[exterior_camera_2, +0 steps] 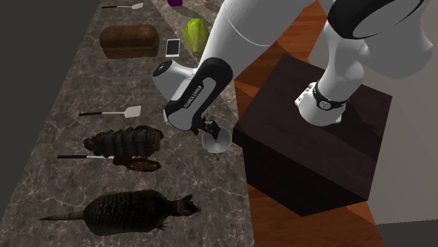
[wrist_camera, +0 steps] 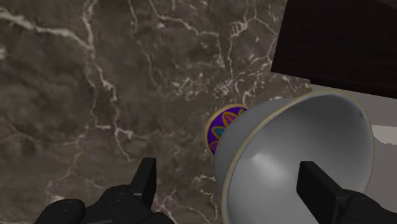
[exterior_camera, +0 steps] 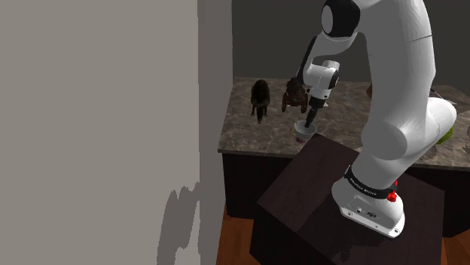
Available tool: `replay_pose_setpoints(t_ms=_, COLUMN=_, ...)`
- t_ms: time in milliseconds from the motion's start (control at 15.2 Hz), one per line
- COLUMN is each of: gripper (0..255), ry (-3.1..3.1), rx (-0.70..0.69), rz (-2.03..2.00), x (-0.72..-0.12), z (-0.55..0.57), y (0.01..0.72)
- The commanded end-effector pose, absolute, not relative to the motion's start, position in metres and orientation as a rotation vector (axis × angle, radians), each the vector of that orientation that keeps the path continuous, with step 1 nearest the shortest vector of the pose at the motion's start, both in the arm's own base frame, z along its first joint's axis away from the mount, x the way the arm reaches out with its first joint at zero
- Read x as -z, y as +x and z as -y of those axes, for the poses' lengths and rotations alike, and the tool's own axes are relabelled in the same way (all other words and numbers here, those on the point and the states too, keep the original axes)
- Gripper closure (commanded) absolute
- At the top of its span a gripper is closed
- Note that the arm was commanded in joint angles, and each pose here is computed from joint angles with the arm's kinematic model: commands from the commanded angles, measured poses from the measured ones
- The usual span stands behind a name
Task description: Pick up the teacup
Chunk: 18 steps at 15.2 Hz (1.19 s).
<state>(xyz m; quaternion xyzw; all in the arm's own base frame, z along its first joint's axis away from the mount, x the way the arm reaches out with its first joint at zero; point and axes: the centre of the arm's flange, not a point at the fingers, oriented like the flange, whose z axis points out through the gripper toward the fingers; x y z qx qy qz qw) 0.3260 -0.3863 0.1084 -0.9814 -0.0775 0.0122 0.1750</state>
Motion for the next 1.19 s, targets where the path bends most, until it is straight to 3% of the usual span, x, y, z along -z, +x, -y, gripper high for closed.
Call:
replay_pose_setpoints(t_ms=0, gripper=0, ry=-2.781, rx=-0.034, rz=0.22, x=-0.105, z=0.387, y=0.327)
replay_pose_setpoints(t_ms=66, gripper=255, ry=-2.781, rx=-0.034, rz=0.22, x=-0.105, z=0.386, y=0.327)
replay_pose_setpoints(t_ms=660, gripper=255, ry=-2.781, rx=-0.034, rz=0.22, x=-0.105, z=0.387, y=0.327)
replay_pose_setpoints(t_ms=1122, gripper=255, ry=-2.781, rx=-0.034, rz=0.22, x=-0.142, z=0.387, y=0.327)
